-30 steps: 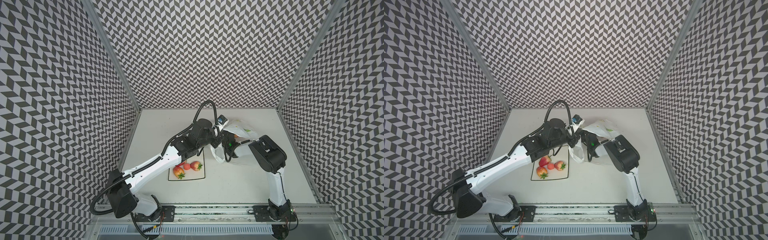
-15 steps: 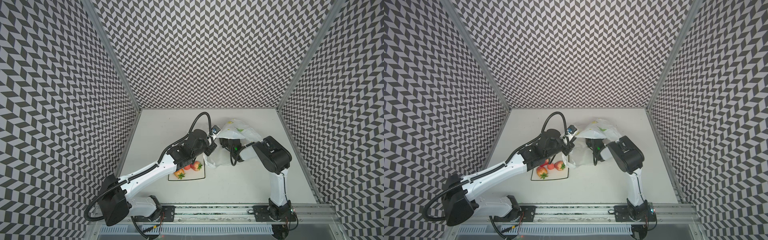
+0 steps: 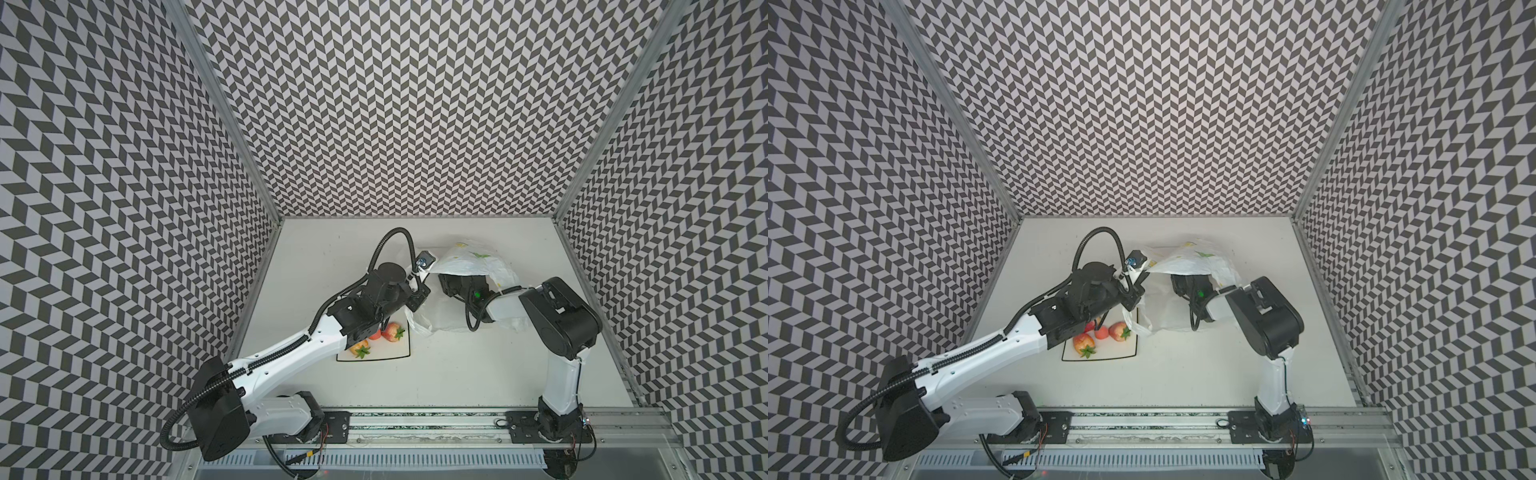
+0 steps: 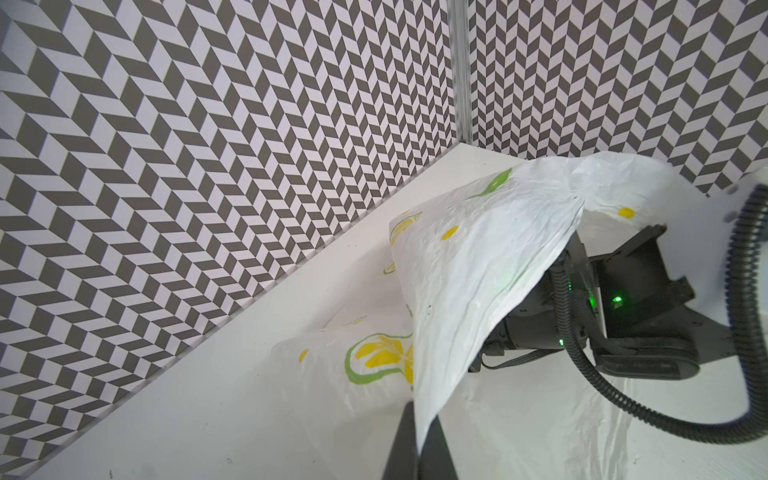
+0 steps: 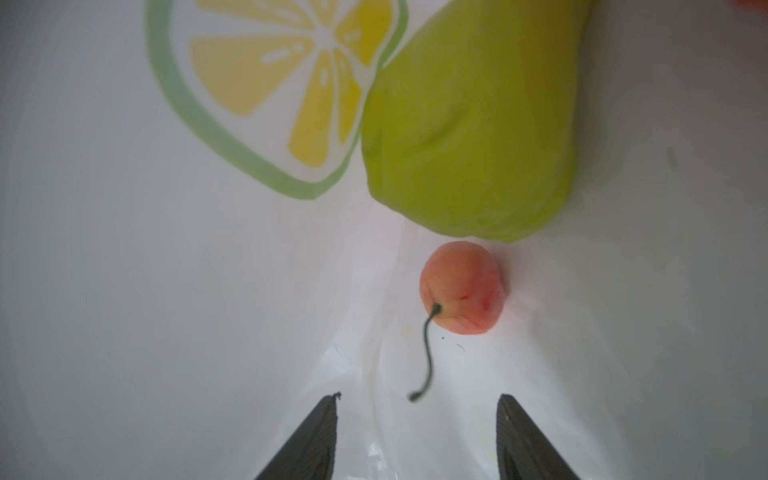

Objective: Take the fake fruits out of the plastic bag
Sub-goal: 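Hold the bag open with the left gripper and close the right on the peach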

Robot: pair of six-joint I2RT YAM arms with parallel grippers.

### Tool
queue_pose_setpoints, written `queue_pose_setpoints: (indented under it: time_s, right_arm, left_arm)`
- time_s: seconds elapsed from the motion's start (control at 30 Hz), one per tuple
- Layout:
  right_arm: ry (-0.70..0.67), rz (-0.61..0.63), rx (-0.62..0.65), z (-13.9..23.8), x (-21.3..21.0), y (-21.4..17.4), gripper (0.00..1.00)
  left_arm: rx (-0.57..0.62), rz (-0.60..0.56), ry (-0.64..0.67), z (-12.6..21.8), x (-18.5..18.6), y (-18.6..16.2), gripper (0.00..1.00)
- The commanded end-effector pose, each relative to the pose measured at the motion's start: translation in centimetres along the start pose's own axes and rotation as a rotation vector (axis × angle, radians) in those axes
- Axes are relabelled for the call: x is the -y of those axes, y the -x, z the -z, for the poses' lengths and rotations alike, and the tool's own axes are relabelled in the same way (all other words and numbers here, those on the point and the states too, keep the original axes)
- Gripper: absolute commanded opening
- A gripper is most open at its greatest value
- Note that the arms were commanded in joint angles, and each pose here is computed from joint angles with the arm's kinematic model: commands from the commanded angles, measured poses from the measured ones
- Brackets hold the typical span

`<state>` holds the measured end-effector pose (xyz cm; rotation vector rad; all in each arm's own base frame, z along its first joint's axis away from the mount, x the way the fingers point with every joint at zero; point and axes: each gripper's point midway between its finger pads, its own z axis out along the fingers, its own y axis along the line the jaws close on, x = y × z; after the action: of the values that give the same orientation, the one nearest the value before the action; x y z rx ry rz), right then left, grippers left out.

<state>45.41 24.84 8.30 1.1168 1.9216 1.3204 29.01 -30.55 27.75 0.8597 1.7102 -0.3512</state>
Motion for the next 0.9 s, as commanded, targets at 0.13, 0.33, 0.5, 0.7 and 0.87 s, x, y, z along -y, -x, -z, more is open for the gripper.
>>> queue_pose_setpoints:
  time_s: [0.13,0.33,0.5,0.7,0.87]
  right_arm:
    - [-0.006,-0.015,-0.023,-2.2,-0.6,-0.2,0.62]
    - [-0.059,-0.021,0.005,-2.5,0.1,0.4,0.62]
    - [-0.069,-0.012,0.017,-1.7,0.4,1.0,0.53]
    - [-0.069,-0.006,0.016,-1.1,0.7,1.0,0.41]
    - [-0.075,0.002,0.039,-0.3,0.9,1.7,0.33]
  left_arm:
    - [0.066,-0.014,-0.032,0.4,0.3,2.1,0.0]
    - [0.083,-0.017,-0.033,0.5,0.3,3.0,0.0]
    - [0.092,-0.015,-0.025,0.5,0.1,3.3,0.0]
    - [0.092,-0.019,-0.016,0.5,0.0,3.3,0.0]
    - [0.094,-0.015,-0.008,0.6,-0.2,3.3,0.0]
